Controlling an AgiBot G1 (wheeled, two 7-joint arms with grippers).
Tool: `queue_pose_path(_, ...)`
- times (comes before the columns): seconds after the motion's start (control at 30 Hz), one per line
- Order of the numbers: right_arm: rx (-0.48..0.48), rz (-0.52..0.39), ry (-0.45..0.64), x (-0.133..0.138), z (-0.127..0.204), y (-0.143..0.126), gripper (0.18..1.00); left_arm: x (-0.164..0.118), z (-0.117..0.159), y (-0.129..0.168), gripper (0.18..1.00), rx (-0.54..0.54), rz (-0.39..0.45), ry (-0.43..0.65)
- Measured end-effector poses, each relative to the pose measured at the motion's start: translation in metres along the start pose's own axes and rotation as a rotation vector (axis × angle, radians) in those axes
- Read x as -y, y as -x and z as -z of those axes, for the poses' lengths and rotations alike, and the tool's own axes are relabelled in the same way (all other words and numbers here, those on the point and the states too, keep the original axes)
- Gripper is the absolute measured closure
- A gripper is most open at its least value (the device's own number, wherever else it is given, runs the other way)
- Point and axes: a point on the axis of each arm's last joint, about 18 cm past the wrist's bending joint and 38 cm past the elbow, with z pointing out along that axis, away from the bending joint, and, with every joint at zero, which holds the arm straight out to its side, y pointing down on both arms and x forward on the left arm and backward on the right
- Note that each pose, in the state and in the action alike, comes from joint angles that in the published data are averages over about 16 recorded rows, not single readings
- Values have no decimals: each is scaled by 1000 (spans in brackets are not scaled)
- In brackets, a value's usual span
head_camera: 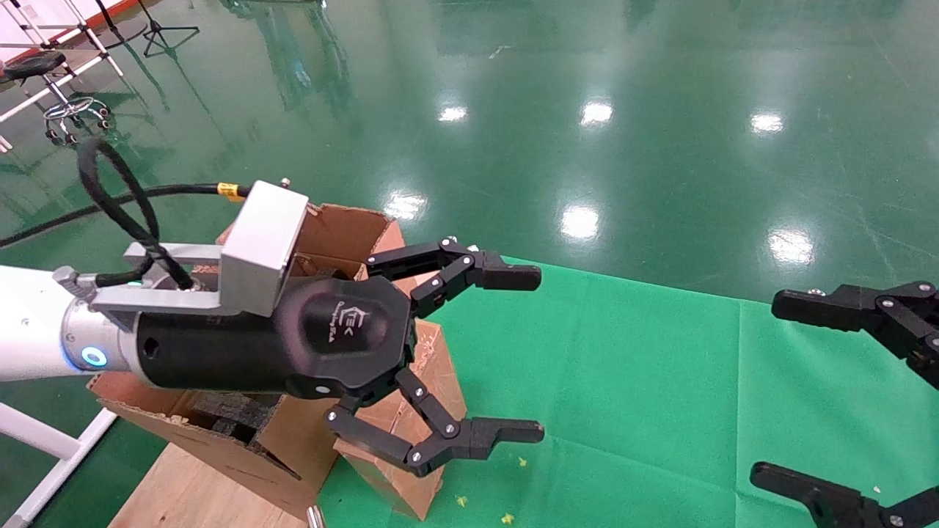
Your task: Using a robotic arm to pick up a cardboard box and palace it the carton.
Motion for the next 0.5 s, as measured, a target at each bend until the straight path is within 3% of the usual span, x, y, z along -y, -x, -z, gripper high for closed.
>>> queue_pose_path(0.5,0,0,0,0,0,0,178,-1,0,0,183,-1,-3,10)
